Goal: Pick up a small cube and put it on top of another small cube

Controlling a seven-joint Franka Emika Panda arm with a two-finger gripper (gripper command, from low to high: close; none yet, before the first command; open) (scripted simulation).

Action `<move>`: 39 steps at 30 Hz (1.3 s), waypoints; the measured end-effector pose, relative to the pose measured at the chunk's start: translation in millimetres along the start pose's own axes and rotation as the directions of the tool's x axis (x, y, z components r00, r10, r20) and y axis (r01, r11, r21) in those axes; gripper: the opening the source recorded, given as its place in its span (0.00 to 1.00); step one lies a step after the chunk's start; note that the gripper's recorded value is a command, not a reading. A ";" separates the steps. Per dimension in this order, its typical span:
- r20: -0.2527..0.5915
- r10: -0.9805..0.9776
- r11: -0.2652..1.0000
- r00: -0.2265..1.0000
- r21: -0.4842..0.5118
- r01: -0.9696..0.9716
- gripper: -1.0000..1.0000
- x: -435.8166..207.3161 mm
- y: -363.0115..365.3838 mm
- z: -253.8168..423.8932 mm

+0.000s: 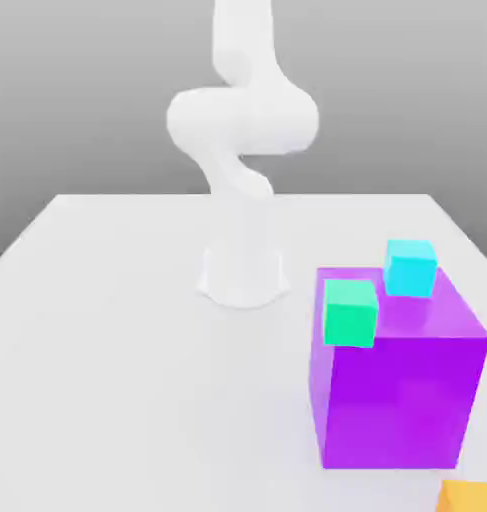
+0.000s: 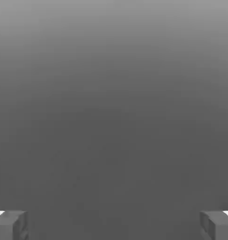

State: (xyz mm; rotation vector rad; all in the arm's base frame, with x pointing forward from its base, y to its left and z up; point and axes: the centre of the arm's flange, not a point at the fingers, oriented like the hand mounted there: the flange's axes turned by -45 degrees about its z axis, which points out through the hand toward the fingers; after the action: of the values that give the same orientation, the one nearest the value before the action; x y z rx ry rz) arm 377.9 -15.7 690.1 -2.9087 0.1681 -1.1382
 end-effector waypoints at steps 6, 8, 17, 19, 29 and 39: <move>0.114 0.228 0.971 0.967 -0.093 -0.218 0.50 14.1 44.7 93.1; 0.143 0.303 0.949 0.942 -0.129 -0.286 0.50 14.2 62.3 123.7; 0.214 0.627 0.769 0.749 -0.325 -0.551 0.50 -16.4 159.0 256.6; 0.213 0.692 0.710 0.690 -0.372 -0.598 0.50 -30.7 184.2 284.0; 0.158 0.922 0.376 0.354 -0.583 -0.720 0.50 -137.2 289.1 410.2; 0.086 0.982 0.182 0.169 -0.672 -0.717 0.00 -252.6 340.7 504.3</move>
State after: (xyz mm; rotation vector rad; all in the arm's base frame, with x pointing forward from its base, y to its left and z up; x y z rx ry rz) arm 502.9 -341.2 131.0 -2.3174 2.1217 -0.0007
